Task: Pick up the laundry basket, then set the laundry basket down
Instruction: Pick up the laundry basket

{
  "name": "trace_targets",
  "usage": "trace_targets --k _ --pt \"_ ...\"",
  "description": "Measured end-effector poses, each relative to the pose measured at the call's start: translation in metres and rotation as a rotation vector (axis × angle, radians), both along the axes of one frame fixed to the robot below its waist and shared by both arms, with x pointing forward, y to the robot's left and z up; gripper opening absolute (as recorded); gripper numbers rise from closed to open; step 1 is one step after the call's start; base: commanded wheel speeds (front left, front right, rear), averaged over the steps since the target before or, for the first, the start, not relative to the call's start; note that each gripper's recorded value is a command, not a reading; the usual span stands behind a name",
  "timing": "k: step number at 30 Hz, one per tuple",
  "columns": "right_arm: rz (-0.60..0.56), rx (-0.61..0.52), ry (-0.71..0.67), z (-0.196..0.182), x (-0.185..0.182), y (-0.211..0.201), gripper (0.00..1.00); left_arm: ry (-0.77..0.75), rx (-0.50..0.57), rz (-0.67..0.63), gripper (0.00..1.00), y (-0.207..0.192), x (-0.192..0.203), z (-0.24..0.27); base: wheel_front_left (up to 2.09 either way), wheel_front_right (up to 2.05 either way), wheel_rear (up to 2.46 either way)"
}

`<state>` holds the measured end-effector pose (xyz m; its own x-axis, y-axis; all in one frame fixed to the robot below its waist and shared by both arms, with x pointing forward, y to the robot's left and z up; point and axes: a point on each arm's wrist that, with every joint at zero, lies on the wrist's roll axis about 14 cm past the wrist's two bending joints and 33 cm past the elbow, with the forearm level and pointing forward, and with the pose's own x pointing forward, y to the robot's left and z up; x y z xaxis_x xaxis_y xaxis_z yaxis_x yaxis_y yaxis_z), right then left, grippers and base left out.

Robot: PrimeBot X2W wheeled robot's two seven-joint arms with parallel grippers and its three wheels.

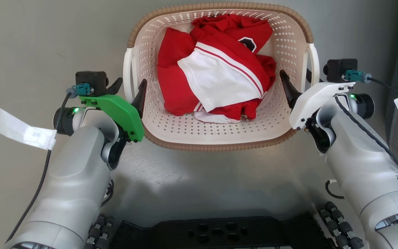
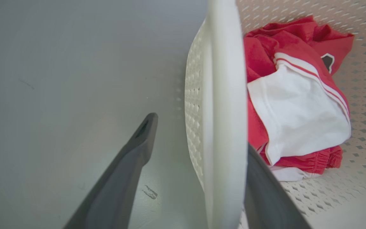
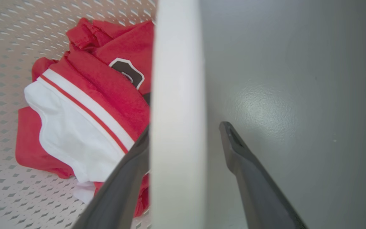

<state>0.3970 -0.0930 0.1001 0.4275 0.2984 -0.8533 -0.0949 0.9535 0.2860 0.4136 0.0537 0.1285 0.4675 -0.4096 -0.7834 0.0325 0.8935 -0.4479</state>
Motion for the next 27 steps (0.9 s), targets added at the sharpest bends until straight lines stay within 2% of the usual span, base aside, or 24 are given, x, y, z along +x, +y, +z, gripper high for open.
trace_targets --k 2,3,4,5,6,7,17,27 --pt "0.004 0.003 -0.002 -0.001 0.001 0.002 1.0 0.009 -0.001 0.001 1.0 0.0 -0.002 -0.001 0.0 0.0 0.0" --pt "0.008 0.004 -0.007 -0.001 0.002 0.002 0.93 0.013 -0.003 0.003 0.89 0.0 -0.003 -0.002 0.0 0.0 0.0" --pt "0.011 0.005 -0.01 -0.001 0.002 0.003 0.69 0.015 -0.004 0.005 0.67 0.0 -0.003 -0.002 0.0 0.0 0.0" --pt "0.014 0.005 -0.013 -0.001 0.003 0.003 0.32 0.014 -0.004 0.004 0.45 0.0 -0.002 -0.002 0.0 0.0 0.0" --pt "0.016 0.007 -0.016 0.0 0.004 0.004 0.11 0.012 -0.006 0.005 0.19 -0.001 -0.001 -0.002 0.0 0.0 0.0" --pt "0.021 0.009 -0.023 0.0 0.005 0.005 0.0 0.009 -0.007 0.004 0.0 -0.001 0.001 -0.001 0.0 0.0 0.0" --pt "0.021 0.028 -0.05 0.013 0.01 0.012 0.0 0.003 -0.033 0.005 0.0 -0.01 0.001 0.01 0.0 0.0 0.0" --pt "-0.028 0.052 -0.086 0.045 0.013 0.012 0.0 -0.05 -0.039 0.013 0.0 -0.011 0.01 0.042 0.0 0.0 0.0"
